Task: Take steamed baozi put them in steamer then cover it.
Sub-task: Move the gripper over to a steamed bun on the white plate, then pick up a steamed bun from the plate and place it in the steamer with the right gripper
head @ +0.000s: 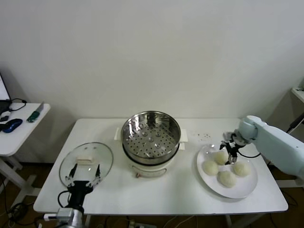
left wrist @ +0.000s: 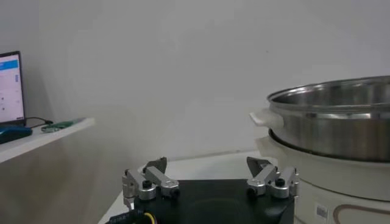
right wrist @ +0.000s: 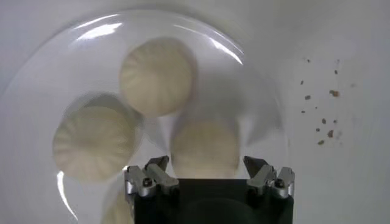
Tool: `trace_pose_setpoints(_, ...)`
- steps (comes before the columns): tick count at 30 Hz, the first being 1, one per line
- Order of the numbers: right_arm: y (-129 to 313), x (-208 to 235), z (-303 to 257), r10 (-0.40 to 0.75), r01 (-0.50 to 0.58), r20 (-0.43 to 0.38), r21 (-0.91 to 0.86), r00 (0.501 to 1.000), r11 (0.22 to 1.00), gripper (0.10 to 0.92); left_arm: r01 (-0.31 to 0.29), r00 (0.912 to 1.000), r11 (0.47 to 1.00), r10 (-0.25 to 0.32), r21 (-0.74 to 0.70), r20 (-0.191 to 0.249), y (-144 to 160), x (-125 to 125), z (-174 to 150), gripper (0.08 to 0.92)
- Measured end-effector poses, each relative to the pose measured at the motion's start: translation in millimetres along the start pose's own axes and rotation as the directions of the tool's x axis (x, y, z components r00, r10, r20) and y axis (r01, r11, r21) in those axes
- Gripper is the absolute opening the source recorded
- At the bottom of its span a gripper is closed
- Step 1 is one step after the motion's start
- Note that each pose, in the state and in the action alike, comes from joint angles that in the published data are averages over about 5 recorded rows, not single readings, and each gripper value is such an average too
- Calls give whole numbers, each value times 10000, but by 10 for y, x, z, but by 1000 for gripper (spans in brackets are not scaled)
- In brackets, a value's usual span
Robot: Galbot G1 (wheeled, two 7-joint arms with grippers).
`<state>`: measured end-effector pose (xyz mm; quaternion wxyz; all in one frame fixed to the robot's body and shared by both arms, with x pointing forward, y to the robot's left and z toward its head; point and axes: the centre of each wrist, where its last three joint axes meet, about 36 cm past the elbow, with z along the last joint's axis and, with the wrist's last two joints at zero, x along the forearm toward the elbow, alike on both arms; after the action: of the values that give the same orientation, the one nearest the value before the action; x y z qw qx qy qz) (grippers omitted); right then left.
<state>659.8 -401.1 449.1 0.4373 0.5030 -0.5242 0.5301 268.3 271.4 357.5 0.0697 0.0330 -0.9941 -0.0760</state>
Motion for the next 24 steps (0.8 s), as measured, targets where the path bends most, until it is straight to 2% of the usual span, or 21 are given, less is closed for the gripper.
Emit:
trace_pose_setpoints(9,-49,22,-17,-42,44,-117,140,9999,9999,721,4,10000,10000,-4,-24,-43,-1,21,-6,823)
trace_pose_setpoints(18,-137,185,-37,67,-65,-40,540,10000,9985,712,27,10000,10000,-27,-38,-72,5,52,-11,823)
trace_pose_setpoints(24,-376,616,-256,475,-452,-74,1914,9988,9805,712,3,10000,10000,-3,-53,-86,7,81,-18,823)
